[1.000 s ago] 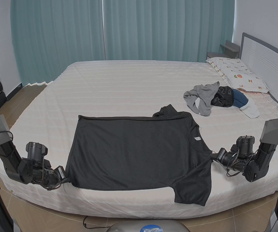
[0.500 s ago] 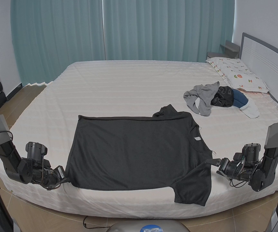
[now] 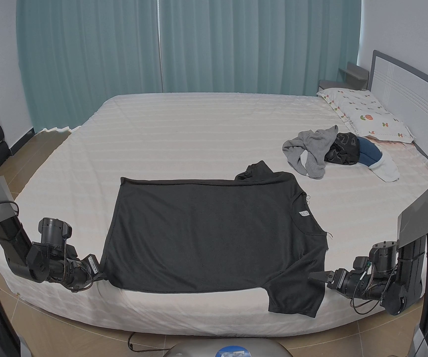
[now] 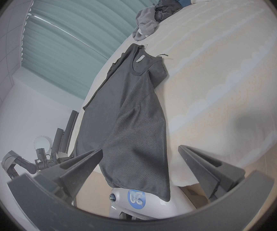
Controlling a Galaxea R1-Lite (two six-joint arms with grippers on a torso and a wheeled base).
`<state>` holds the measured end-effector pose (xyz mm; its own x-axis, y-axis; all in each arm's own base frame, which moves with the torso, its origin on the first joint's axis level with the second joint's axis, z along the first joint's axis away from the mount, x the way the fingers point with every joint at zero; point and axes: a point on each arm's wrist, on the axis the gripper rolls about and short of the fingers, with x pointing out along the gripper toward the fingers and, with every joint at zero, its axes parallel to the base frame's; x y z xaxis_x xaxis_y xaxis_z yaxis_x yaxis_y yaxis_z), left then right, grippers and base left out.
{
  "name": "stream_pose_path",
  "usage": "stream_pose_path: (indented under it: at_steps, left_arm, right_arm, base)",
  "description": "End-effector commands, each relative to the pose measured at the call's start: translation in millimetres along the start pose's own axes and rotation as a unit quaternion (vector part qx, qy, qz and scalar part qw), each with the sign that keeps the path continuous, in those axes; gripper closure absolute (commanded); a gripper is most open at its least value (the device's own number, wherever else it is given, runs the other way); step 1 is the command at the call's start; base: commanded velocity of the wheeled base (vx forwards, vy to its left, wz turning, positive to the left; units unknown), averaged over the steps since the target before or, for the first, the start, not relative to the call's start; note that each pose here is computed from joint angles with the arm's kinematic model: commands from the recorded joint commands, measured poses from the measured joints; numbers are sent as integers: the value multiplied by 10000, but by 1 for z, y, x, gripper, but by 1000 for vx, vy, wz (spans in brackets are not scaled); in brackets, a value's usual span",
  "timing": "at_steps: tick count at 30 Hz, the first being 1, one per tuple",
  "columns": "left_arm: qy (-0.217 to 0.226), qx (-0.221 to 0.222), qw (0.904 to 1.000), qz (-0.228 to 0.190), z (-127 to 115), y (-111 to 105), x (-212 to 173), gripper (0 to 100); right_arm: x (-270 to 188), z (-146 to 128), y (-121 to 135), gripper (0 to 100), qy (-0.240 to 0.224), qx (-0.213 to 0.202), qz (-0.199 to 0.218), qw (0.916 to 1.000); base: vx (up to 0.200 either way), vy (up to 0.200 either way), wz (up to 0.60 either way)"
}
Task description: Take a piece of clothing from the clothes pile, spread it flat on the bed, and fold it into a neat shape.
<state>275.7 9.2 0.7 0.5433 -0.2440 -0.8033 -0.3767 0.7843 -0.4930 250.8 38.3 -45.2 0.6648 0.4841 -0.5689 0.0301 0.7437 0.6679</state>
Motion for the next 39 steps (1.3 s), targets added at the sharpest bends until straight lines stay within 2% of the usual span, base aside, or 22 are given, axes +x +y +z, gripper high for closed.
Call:
stream_pose_path:
  at_steps: [1, 13, 18, 19, 25, 30, 39]
  left_arm:
    - [-4, -6, 10000, -1, 0, 0, 0, 100]
    - [2, 0, 10000, 3, 0, 0, 0, 100]
    - [2, 0, 10000, 3, 0, 0, 0, 100]
    - [-4, 2, 10000, -1, 0, 0, 0, 100]
    - [-17, -39, 10000, 16, 1, 2, 0, 100]
    - [-43, -37, 10000, 9, 2, 2, -2, 100]
    - [-87, 1, 10000, 10, 1, 3, -8, 100]
  right_arm:
    - [5, 2, -1, 0, -47, 3, 47, 10000]
    - [16, 9, 10, 0, -154, -16, 318, 9994]
    - [17, 9, 7, 0, -153, -11, 281, 9995]
    - [17, 9, 7, 100, -157, -3, 267, 9995]
    - [8, 5, 1, 100, -142, 5, 73, 9999]
    - [-7, 8, 1, 100, -246, -159, -5, 9996]
    - [-34, 5, 2, 100, -263, 9, -108, 9996]
  base:
    - [0, 0, 0]
    - [0, 0, 0]
    - [0, 0, 0]
    - [0, 0, 0]
    - [0, 0, 0]
    - [0, 0, 0]
    - [0, 0, 0]
